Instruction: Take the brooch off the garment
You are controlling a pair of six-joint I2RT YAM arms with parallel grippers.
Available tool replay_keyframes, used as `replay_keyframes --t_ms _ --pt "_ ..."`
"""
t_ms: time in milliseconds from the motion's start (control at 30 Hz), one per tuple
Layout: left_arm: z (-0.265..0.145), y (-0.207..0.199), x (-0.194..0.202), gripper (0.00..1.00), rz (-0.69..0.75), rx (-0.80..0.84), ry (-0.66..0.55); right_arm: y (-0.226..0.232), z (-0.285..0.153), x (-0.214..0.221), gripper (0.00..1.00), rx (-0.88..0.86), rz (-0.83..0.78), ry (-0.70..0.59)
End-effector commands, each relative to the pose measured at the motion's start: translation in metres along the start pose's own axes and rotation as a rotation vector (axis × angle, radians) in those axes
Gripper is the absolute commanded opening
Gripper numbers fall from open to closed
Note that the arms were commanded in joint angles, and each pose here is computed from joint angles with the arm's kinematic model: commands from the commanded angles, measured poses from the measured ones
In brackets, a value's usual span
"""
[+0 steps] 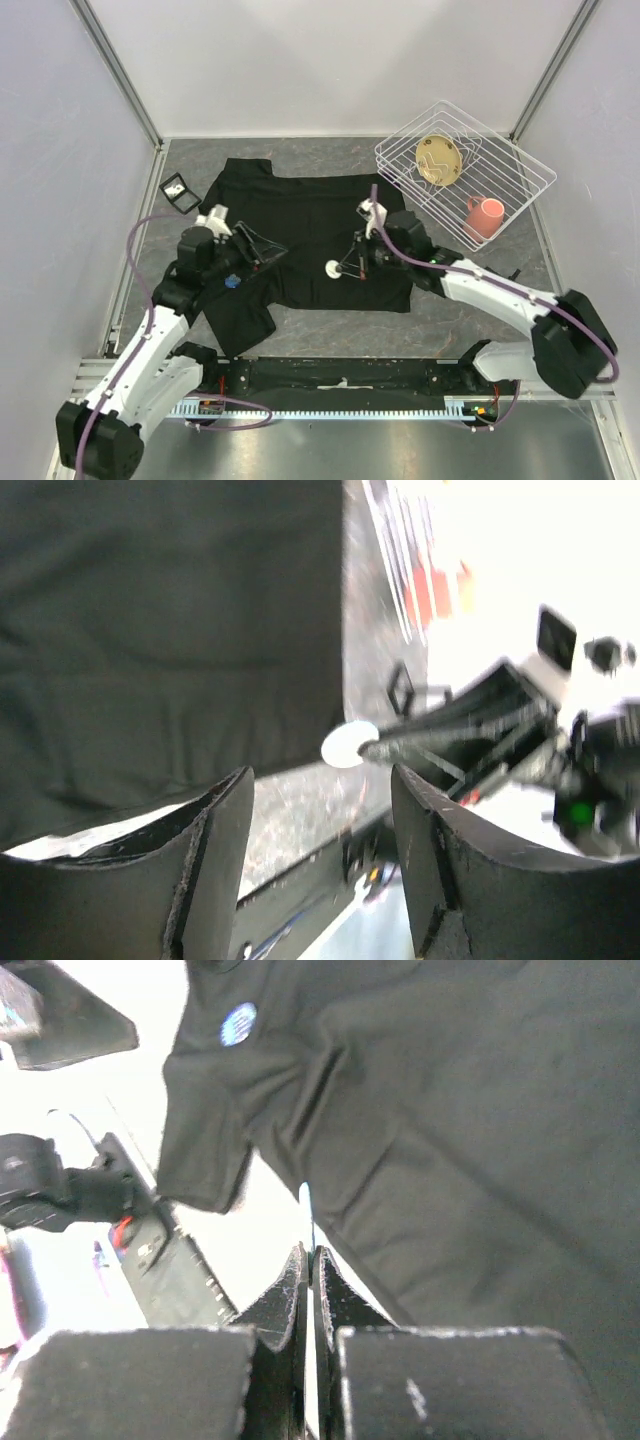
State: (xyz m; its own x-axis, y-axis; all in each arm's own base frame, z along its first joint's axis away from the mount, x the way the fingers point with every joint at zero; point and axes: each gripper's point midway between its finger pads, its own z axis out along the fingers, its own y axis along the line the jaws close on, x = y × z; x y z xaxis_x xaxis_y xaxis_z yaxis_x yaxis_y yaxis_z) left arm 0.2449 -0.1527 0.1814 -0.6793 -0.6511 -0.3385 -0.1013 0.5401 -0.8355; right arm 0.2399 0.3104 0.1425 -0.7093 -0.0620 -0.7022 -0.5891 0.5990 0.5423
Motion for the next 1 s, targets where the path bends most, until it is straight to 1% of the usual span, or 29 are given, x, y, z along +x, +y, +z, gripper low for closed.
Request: replay_keyframes --t_ms 0,33,67,100,133,200,333,533,667,700,733,967 --pt "-0.004 -0.063 0.052 0.64 0.329 0.365 0.168 0.027 -0.046 0.004 0.00 -0.195 0.123 0.006" --pt "-0.007 -0.072 0.061 0.64 0.367 0.419 0.190 0.033 -0.059 0.000 0.00 -0.222 0.124 -0.022" --pt "-0.011 -0.079 0.080 0.65 0.400 0.467 0.241 0.038 -0.067 0.000 0.00 -0.252 0.140 -0.023" --pt "-0.011 -0.077 0.091 0.65 0.407 0.485 0.273 0.036 -0.073 0.003 0.00 -0.252 0.159 -0.029" --pt "-0.012 -0.085 0.098 0.65 0.421 0.539 0.291 0.042 -0.083 -0.001 0.00 -0.272 0.150 -0.057" --pt "-0.016 -0.086 0.120 0.65 0.413 0.589 0.359 0.050 -0.094 -0.002 0.00 -0.313 0.165 -0.059" --pt "-0.017 -0.098 0.142 0.64 0.416 0.663 0.423 0.068 -0.114 -0.011 0.00 -0.384 0.154 -0.083" --pt "-0.026 -0.125 0.142 0.60 0.408 0.776 0.426 0.089 -0.126 -0.019 0.00 -0.491 0.130 -0.071" --pt "-0.024 -0.130 0.141 0.59 0.395 0.790 0.425 0.096 -0.129 -0.020 0.00 -0.541 0.137 -0.056" --pt "-0.023 -0.131 0.141 0.59 0.387 0.793 0.426 0.097 -0.128 -0.022 0.00 -0.559 0.127 -0.070" --pt "-0.022 -0.132 0.141 0.56 0.381 0.798 0.422 0.099 -0.129 -0.022 0.00 -0.571 0.144 -0.063" --pt "-0.022 -0.139 0.138 0.45 0.334 0.844 0.403 0.099 -0.126 -0.022 0.00 -0.584 0.132 -0.052"
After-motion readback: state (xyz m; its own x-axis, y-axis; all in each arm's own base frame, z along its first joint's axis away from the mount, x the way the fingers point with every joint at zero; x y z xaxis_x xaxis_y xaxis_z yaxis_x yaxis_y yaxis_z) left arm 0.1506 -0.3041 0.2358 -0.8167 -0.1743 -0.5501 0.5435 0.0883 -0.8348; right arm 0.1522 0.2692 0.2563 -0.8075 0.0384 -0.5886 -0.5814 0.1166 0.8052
